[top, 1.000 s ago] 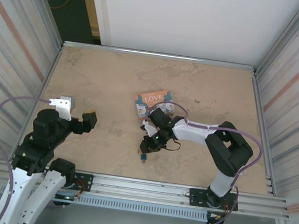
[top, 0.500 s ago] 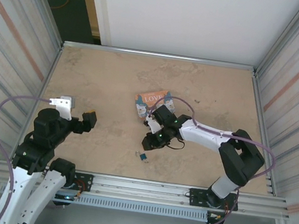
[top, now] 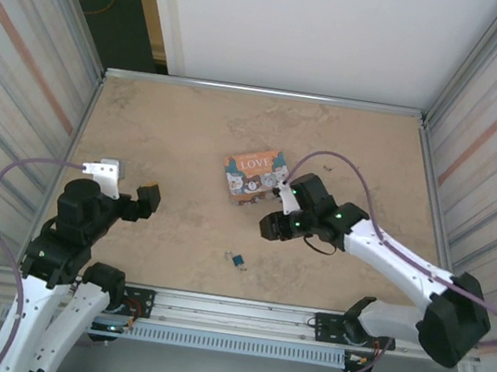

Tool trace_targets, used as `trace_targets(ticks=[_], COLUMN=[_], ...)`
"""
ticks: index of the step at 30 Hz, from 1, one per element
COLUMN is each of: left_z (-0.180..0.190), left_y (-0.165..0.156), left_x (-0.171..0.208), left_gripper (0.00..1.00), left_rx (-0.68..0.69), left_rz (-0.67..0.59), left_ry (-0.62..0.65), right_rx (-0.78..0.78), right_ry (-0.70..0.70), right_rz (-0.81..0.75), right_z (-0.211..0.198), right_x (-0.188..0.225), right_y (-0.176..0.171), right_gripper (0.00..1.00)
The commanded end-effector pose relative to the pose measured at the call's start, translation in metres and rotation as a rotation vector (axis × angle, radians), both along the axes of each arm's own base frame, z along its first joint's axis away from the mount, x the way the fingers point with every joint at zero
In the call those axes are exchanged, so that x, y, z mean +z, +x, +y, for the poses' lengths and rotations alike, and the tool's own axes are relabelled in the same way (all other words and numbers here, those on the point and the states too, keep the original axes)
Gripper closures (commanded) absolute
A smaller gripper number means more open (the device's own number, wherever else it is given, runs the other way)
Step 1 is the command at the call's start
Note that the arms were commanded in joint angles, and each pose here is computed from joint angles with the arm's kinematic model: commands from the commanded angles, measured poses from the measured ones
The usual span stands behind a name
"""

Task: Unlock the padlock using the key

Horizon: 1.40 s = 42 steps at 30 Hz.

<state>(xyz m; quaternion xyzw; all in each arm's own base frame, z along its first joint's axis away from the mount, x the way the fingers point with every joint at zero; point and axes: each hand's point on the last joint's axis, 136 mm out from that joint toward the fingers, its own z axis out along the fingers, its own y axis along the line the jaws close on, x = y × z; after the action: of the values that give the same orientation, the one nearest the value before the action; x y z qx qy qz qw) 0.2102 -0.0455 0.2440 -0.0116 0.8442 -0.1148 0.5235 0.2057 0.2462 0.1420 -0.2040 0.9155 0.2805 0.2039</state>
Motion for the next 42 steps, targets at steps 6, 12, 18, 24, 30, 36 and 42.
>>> trace_targets(ticks=[6, 12, 18, 24, 30, 36, 42], left_z=[0.008, 0.007, 0.008, 0.009, 0.009, 0.009, 0.021], left_y=[0.001, 0.004, 0.004, 0.004, 0.006, 0.010, 0.021], left_x=[-0.004, -0.002, 0.002, 0.003, 0.004, 0.008, 0.009], left_gripper=[0.01, 0.01, 0.01, 0.01, 0.01, 0.01, 0.01], left_rx=[0.049, 0.058, 0.063, 0.069, 0.073, 0.082, 0.164], left_rz=[0.010, 0.005, -0.003, -0.006, -0.009, -0.026, -0.031], left_ry=[0.007, -0.018, -0.023, -0.024, -0.026, -0.034, -0.009], right_rx=[-0.203, -0.319, -0.460, -0.554, -0.609, -0.697, -0.773], right_ry=[0.054, 0.092, 0.120, 0.130, 0.088, 0.004, -0.136], right_rz=[-0.207, -0.307, -0.373, -0.398, -0.404, -0.448, -0.534], right_z=[-0.051, -0.087, -0.121, -0.145, -0.159, -0.181, -0.208], right_x=[0.033, 0.049, 0.054, 0.050, 0.045, 0.043, 0.045], right_y=[0.023, 0.027, 0.023, 0.017, 0.016, 0.022, 0.028], right_gripper=[0.44, 0.30, 0.05, 0.01, 0.01, 0.01, 0.01])
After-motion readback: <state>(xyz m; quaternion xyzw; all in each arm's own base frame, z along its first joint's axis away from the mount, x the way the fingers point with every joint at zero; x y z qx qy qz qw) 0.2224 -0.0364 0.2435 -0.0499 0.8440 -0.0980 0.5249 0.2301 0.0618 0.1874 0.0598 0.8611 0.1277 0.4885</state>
